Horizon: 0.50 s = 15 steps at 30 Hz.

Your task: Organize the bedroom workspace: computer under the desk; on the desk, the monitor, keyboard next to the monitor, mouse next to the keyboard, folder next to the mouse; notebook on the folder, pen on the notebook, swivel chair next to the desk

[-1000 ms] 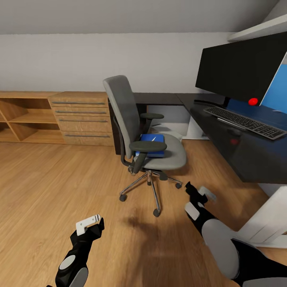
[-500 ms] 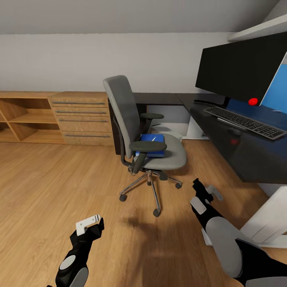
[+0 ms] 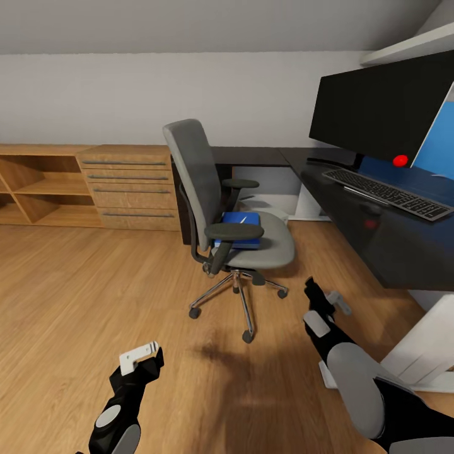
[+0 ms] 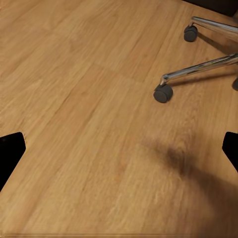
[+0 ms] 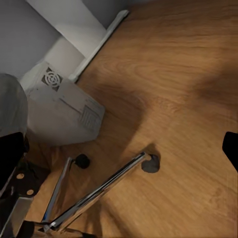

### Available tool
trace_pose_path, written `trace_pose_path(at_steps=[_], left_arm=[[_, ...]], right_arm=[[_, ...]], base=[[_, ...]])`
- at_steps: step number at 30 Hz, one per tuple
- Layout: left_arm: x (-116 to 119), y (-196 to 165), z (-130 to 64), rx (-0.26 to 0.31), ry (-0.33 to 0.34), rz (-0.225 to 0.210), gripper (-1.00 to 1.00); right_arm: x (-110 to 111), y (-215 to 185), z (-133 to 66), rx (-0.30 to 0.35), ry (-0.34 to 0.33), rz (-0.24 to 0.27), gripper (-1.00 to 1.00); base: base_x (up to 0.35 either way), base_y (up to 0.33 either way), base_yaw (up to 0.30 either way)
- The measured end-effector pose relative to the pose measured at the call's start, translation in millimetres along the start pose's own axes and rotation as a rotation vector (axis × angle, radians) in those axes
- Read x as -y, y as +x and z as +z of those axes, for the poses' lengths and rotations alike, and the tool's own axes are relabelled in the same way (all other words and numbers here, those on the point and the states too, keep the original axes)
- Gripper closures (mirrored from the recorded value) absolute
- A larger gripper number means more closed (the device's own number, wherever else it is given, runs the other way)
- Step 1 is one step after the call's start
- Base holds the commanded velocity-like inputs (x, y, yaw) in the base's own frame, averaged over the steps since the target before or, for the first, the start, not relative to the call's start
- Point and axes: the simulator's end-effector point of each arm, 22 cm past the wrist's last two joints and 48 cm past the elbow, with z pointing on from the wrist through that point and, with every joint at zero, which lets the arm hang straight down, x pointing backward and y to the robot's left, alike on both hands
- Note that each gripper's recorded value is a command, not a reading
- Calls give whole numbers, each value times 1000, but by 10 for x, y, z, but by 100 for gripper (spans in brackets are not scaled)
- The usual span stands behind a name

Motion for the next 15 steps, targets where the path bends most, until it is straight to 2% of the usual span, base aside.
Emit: trace_pose_path(at_steps=[6,15], left_arm=[[-8,25,6,-5,-2,3,-100],[-10,33,9,-6,-3,4,-100]], right_arm=[[-131,-43,24,-6,-77,32,-100],[-227,-101,82,-55,-176,31,-100]], base=[[0,0,0],[0,0,0]])
